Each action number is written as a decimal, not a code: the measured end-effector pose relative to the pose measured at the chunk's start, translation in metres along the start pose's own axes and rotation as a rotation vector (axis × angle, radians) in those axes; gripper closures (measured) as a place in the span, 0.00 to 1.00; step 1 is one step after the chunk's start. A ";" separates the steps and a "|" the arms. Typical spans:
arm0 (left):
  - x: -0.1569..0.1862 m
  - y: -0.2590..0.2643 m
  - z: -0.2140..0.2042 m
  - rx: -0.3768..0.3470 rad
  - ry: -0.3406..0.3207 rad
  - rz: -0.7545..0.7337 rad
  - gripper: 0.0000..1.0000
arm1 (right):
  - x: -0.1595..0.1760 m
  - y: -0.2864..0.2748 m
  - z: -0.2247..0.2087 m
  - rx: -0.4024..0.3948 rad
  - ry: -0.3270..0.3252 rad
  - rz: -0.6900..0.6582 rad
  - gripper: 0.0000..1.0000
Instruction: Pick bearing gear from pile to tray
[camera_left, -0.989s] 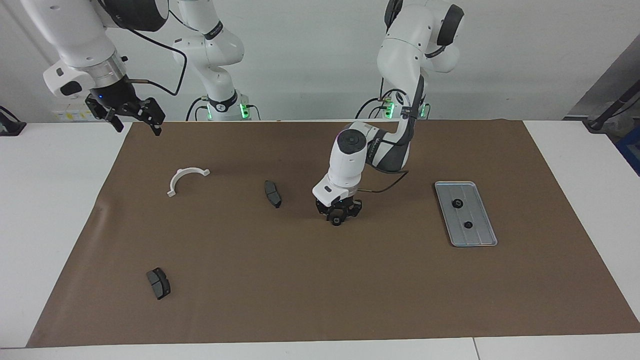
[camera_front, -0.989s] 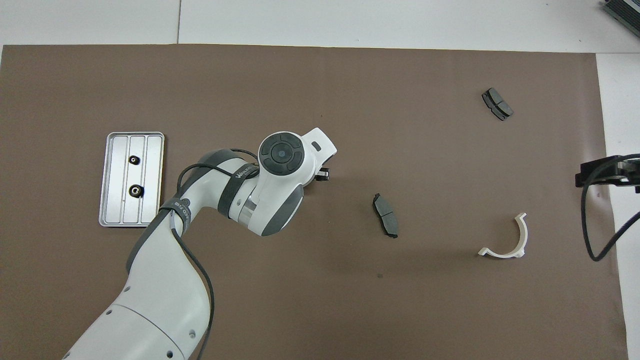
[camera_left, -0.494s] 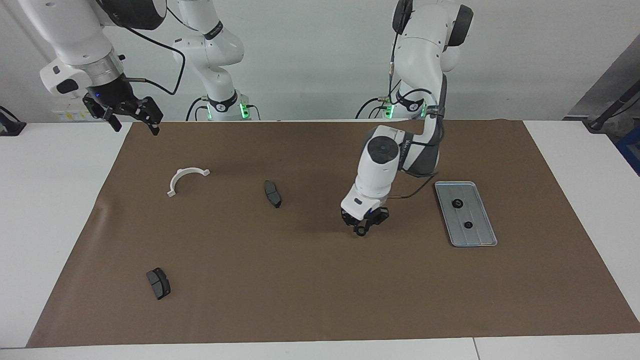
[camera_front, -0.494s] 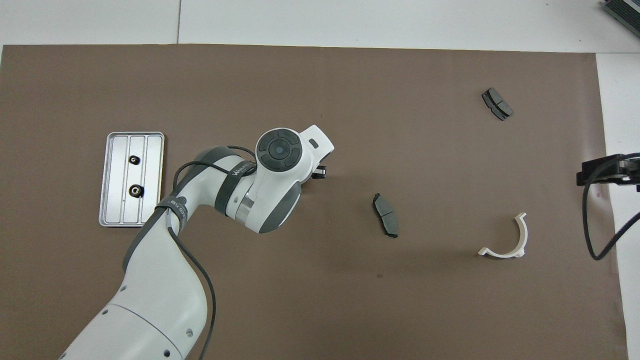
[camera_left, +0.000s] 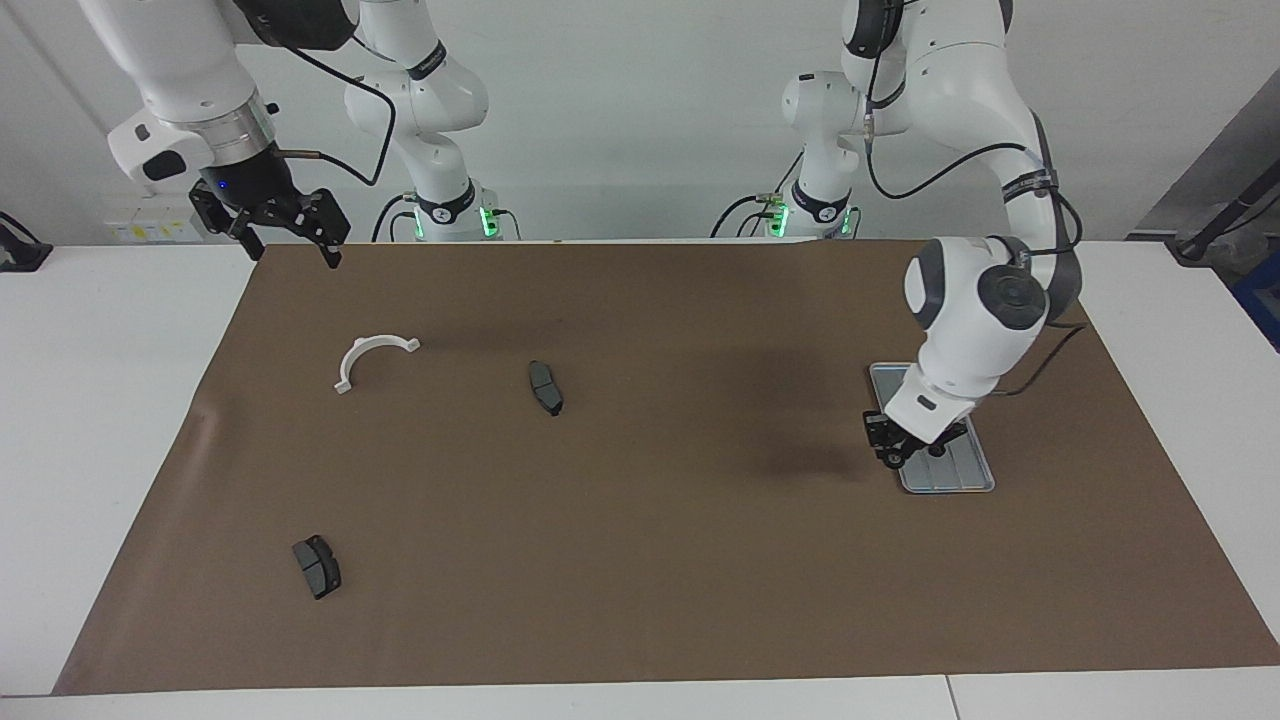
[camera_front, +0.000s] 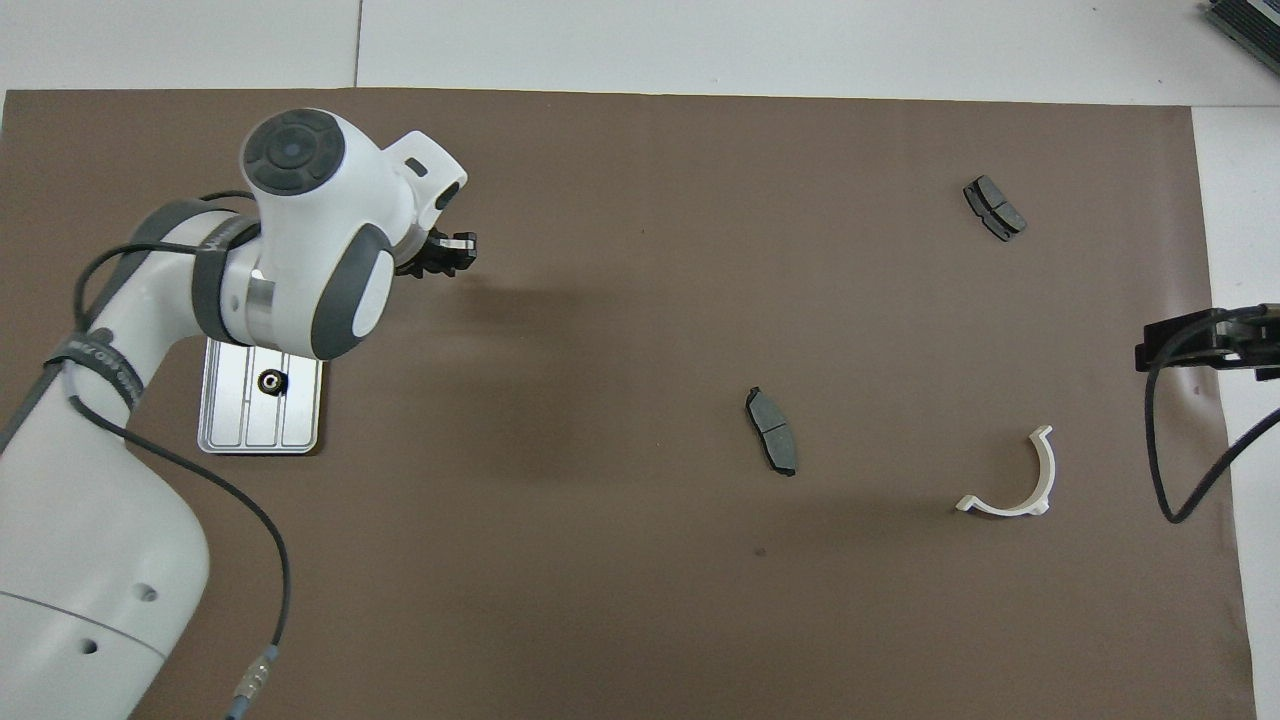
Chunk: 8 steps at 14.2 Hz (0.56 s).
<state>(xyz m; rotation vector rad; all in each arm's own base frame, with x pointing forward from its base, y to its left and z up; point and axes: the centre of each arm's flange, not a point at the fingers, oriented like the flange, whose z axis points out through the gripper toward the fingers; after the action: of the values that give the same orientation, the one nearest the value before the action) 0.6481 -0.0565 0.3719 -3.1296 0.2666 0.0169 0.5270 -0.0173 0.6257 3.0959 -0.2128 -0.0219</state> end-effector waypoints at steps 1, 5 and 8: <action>-0.011 -0.021 0.006 -0.003 -0.018 0.024 0.65 | 0.000 0.000 0.001 0.000 -0.003 0.002 0.00; -0.032 -0.033 0.030 -0.006 -0.013 0.057 0.65 | 0.000 0.001 0.002 -0.001 -0.005 0.003 0.00; -0.041 -0.026 0.046 -0.003 0.018 0.060 0.56 | 0.000 0.001 0.002 -0.001 -0.005 0.002 0.00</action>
<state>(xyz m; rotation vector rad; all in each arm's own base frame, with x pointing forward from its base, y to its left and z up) 0.6116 -0.0238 0.3259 -3.1252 0.3616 -0.0111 0.5272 -0.0180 0.6242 3.0953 -0.2166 -0.0293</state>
